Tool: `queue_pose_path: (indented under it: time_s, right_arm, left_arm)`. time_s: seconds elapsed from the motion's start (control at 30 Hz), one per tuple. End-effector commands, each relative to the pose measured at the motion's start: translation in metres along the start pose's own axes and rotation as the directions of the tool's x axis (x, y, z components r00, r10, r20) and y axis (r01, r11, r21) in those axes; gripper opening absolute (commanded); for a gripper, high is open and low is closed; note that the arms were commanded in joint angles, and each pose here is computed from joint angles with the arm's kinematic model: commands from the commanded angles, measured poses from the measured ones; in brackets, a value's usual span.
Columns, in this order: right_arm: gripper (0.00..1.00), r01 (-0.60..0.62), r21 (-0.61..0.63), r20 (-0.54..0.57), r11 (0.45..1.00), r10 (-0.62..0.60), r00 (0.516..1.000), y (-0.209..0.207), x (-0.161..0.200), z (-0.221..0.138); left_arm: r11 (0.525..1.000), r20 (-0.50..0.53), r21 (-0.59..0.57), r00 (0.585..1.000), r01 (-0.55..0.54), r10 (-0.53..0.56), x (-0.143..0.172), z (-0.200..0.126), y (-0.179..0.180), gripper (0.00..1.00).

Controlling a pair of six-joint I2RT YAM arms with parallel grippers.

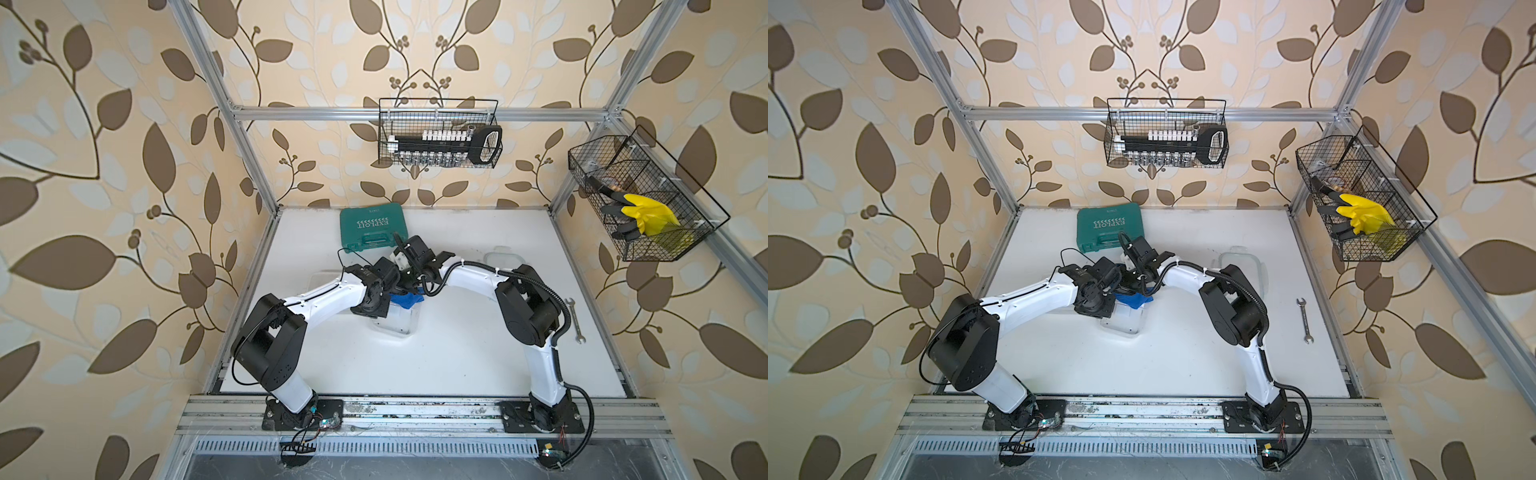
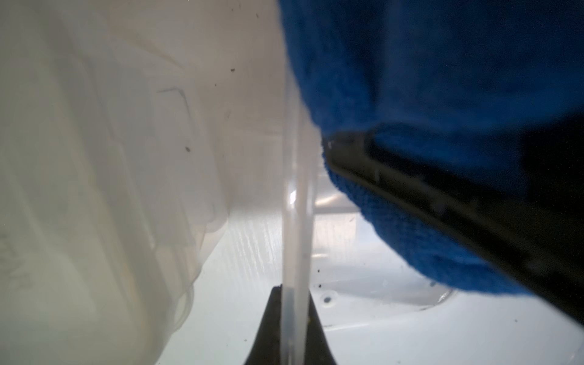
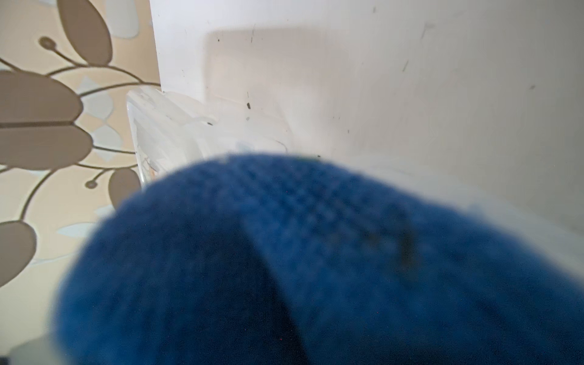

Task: Wipe the insides of the lunch boxes
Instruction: Wipe the dirt inside the lunch box.

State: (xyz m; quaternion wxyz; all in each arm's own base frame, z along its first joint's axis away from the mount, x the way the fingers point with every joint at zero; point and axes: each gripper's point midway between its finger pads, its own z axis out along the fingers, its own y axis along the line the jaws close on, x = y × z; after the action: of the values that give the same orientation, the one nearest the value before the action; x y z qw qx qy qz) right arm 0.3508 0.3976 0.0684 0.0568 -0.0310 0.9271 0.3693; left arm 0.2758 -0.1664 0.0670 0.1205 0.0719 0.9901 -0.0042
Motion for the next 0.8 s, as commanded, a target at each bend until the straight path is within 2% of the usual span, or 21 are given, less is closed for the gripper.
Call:
queue_pose_path:
  time_s: [0.0, 0.3, 0.63, 0.77]
  right_arm:
    - [0.0, 0.011, 0.17, -0.289, 0.985, 0.039, 0.956, -0.041, 0.091, 0.023]
    - [0.0, 0.2, 0.327, -0.432, 0.923, -0.042, 0.901, -0.073, 0.132, -0.001]
    - [0.0, 0.191, 0.365, -0.45, 0.911, -0.007, 0.893, -0.104, 0.145, -0.026]
    - [0.0, 0.249, 0.393, -0.494, 0.885, -0.025, 0.869, -0.112, 0.15, -0.041]
  left_arm:
    - [0.99, 0.474, 0.133, 0.875, 0.038, -0.097, -0.108, -0.082, -0.024, 0.0]
    - [0.991, 0.491, 0.083, 0.861, 0.104, -0.131, -0.127, -0.083, -0.013, 0.0]
    - [0.99, 0.493, 0.056, 0.859, 0.129, -0.14, -0.126, -0.072, 0.002, 0.0]
    - [0.988, 0.483, 0.049, 0.862, 0.147, -0.152, -0.124, -0.068, 0.009, 0.0]
